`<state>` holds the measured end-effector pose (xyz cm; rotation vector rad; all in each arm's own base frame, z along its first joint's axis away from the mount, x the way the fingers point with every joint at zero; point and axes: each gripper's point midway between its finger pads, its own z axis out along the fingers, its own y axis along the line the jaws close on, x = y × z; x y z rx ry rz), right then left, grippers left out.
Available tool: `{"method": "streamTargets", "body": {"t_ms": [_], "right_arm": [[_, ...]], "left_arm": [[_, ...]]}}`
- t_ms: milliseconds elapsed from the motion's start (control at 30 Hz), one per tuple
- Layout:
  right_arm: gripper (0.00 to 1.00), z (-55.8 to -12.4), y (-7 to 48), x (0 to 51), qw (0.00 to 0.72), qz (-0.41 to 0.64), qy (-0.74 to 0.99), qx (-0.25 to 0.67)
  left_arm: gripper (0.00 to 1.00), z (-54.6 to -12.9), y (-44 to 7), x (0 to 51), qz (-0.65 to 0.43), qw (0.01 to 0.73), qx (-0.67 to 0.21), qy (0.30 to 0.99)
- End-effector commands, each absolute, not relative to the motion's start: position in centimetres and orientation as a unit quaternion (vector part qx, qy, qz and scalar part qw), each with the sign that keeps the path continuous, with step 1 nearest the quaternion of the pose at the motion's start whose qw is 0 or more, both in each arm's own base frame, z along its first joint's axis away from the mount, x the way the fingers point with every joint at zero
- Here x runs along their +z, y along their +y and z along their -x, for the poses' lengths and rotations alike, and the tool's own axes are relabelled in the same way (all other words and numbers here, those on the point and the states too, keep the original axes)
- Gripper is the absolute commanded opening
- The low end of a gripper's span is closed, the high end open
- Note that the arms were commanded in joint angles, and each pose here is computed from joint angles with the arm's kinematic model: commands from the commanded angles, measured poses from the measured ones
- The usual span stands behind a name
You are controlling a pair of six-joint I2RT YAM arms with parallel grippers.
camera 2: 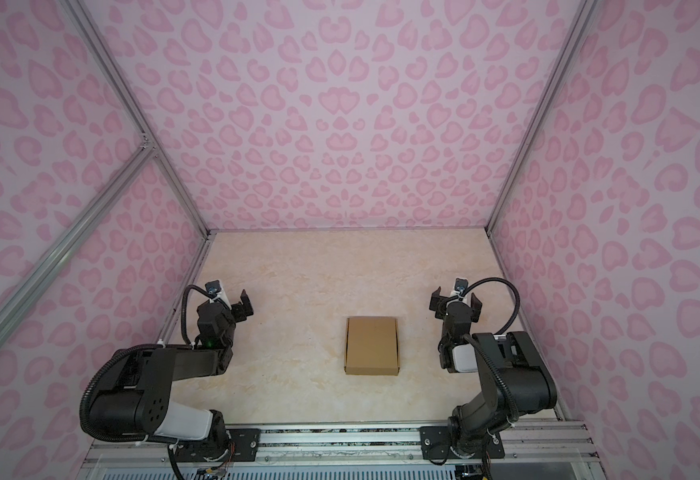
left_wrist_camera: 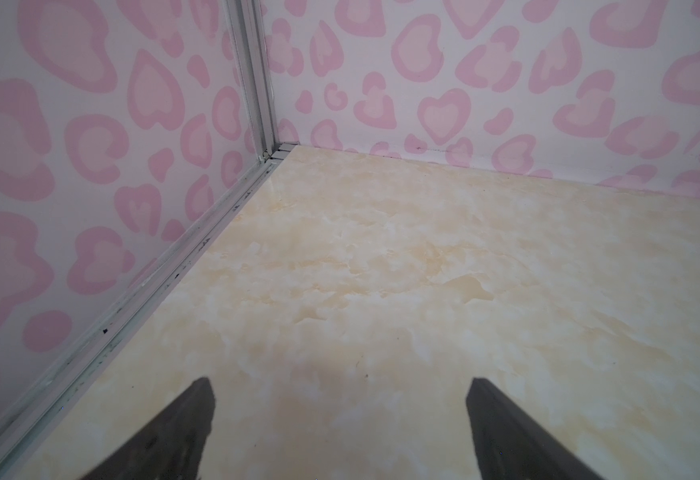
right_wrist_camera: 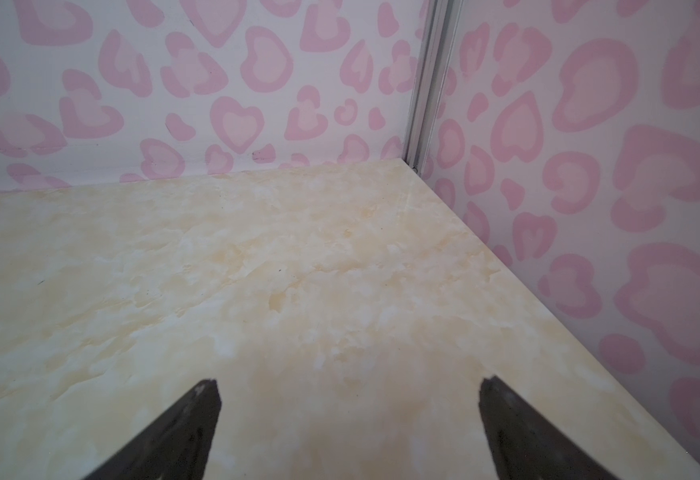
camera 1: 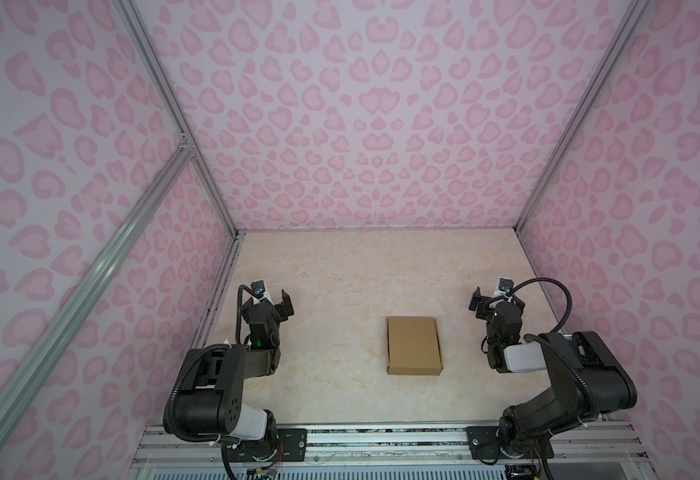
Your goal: Fold the paper box
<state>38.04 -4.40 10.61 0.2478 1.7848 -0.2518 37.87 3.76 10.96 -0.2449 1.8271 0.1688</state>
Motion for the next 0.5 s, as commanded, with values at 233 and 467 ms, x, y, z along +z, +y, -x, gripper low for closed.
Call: {"method": "streamTargets", "body": {"t_ms": [233,467], "right_arm": [[1.0,-38.02,-4.32,10.59,0.612,-0.105,0.774,-0.121],[1.0,-38.29,-4.51,10.38,0.611,-0.106,0.778,-0.102]], "left_arm": [[0.97,-38.06,3.96,12.0,0.11,0.619,0.074,0.774],[0.97,-38.06,3.97,12.01,0.11,0.619,0.074,0.774]]}}
